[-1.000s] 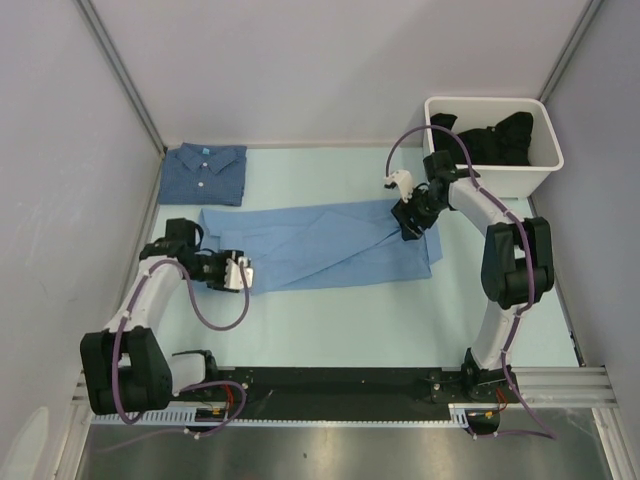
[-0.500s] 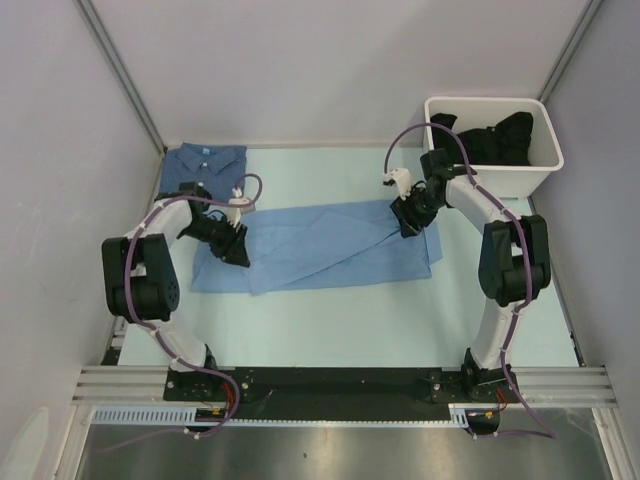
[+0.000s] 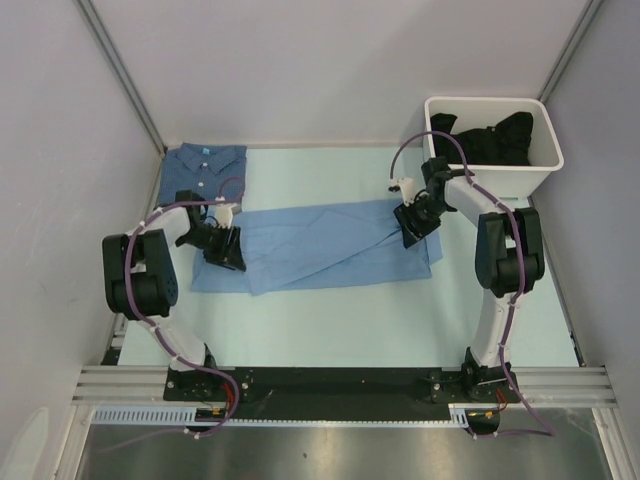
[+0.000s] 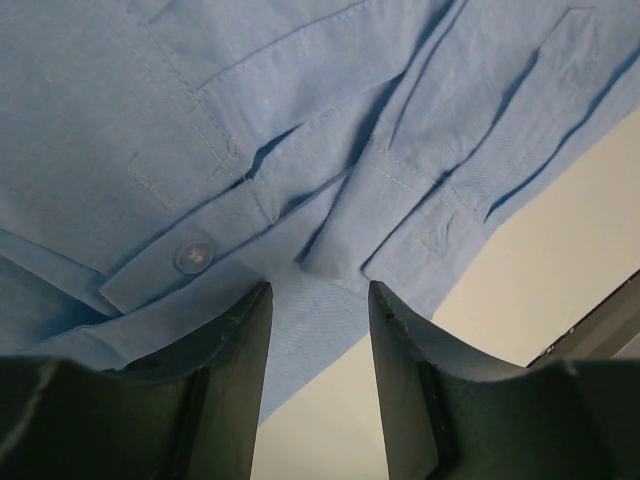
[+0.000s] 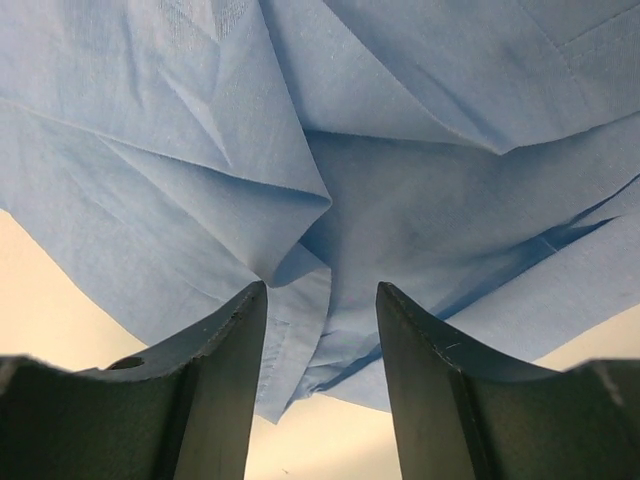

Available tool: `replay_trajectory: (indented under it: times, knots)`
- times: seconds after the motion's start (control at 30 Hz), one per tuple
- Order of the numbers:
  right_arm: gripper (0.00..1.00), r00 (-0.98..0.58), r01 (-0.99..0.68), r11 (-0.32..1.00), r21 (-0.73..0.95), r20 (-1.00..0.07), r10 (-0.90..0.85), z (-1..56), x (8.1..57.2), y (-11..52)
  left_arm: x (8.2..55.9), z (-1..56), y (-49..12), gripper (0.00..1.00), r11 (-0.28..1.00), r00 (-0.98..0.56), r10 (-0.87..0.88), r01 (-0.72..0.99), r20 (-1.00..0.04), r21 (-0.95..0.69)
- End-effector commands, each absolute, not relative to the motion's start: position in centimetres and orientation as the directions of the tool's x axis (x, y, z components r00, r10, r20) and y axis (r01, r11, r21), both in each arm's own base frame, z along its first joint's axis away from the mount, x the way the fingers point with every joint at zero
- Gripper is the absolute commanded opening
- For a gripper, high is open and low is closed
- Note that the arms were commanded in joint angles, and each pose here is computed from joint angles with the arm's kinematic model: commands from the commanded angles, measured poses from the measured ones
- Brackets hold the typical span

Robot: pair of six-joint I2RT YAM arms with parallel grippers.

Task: Fold and stack the long sleeve shirts
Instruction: Fold the shirt

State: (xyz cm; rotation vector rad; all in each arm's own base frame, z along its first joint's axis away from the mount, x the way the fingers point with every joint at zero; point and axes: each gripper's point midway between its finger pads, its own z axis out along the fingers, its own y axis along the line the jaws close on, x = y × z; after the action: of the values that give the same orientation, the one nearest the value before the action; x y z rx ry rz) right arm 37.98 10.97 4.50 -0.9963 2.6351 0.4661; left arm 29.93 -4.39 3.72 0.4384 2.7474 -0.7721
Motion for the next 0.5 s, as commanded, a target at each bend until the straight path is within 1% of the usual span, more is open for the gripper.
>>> replay_trajectory:
  times: [0.0, 0.13, 0.23, 0.27, 0.33, 0.43, 0.47]
  knots:
    - [0.53, -0.758, -0.630, 0.747, 0.213, -0.379, -0.531, 4.4, 38.8, 11.5, 30.2, 2.6, -4.5, 0.49, 0.835, -0.946, 0.145, 0.274, -0.290, -0.477]
    - [0.53, -0.770, -0.613, 0.763, 0.203, -0.369, -0.520, 3.5, 39.2, 11.2, 30.1, 1.8, -4.7, 0.45, 0.834, -0.955, 0.119, 0.245, -0.274, -0.494]
    - [0.53, -0.777, -0.604, 0.772, 0.199, -0.365, -0.513, 2.8, 39.3, 11.1, 30.5, 1.8, -5.1, 0.40, 0.826, -0.954, 0.099, 0.237, -0.281, -0.512]
    - [0.53, -0.780, -0.598, 0.776, 0.198, -0.363, -0.509, 2.6, 39.3, 11.0, 30.6, 2.0, -5.3, 0.35, 0.823, -0.955, 0.090, 0.232, -0.284, -0.519]
    - [0.52, -0.788, -0.586, 0.787, 0.193, -0.359, -0.500, 2.1, 39.5, 10.9, 30.7, 2.2, -5.5, 0.30, 0.815, -0.954, 0.080, 0.229, -0.289, -0.532]
    - [0.51, -0.798, -0.571, 0.800, 0.185, -0.354, -0.488, 1.7, 39.7, 10.7, 30.8, 2.8, -5.6, 0.15, 0.815, -0.953, 0.071, 0.226, -0.295, -0.533]
    - [0.51, -0.801, -0.566, 0.804, 0.183, -0.351, -0.485, 1.6, 39.6, 10.6, 30.8, 3.1, -5.6, 0.05, 0.814, -0.950, 0.072, 0.231, -0.303, -0.533]
